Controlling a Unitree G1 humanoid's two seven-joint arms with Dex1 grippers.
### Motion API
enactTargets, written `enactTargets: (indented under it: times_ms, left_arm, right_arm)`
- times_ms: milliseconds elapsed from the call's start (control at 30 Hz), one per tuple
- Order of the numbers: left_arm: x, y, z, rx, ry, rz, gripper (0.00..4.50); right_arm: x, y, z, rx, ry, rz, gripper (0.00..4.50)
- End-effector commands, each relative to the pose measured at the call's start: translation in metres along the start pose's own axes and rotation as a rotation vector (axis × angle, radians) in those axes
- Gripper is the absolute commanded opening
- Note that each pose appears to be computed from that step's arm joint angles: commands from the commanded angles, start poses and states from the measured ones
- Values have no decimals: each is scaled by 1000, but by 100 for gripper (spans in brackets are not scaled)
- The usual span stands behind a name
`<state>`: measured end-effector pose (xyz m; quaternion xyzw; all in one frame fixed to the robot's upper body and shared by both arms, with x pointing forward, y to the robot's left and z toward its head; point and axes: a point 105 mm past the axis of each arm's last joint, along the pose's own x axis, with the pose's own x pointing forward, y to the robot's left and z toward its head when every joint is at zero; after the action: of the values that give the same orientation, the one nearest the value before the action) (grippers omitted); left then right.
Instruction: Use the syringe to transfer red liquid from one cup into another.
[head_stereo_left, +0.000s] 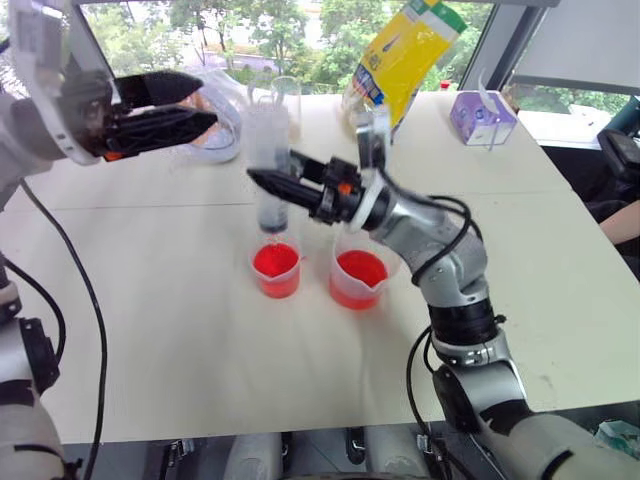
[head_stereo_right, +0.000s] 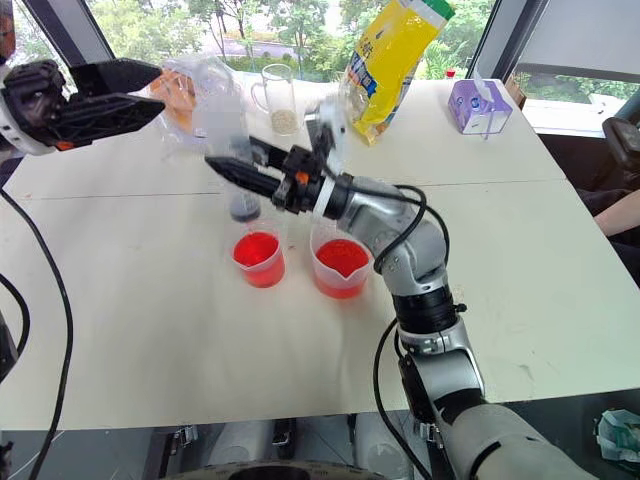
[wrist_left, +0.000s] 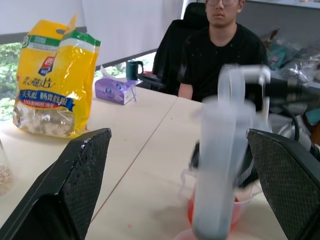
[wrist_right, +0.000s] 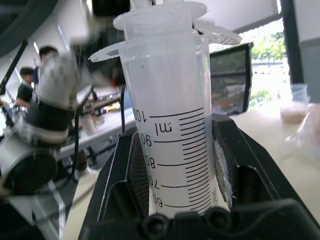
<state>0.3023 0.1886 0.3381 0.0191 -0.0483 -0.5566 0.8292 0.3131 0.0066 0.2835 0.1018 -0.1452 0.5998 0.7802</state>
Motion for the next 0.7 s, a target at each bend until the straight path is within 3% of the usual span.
enactTargets:
  times_ms: [33,133,267,533,700]
  left_arm:
    - [-1,-9,-5,30,-13,-37,445]
    - [9,-17,-25,18,31,-74,445]
    - [21,-34,-53,-7,93,-146,445]
    - [33,-45,-69,-12,104,-187,445]
    - [36,-53,-80,-35,129,-212,445]
  right_arm:
    - [-15,-25,58,5,-69,-177,138]
    - [-36,-48,80,16,-10,-346,138]
    - [-78,-70,90,108,198,-581,138]
    - [-179,-88,34,333,683,-886,138]
    - [-228,-84,-9,464,836,-987,138]
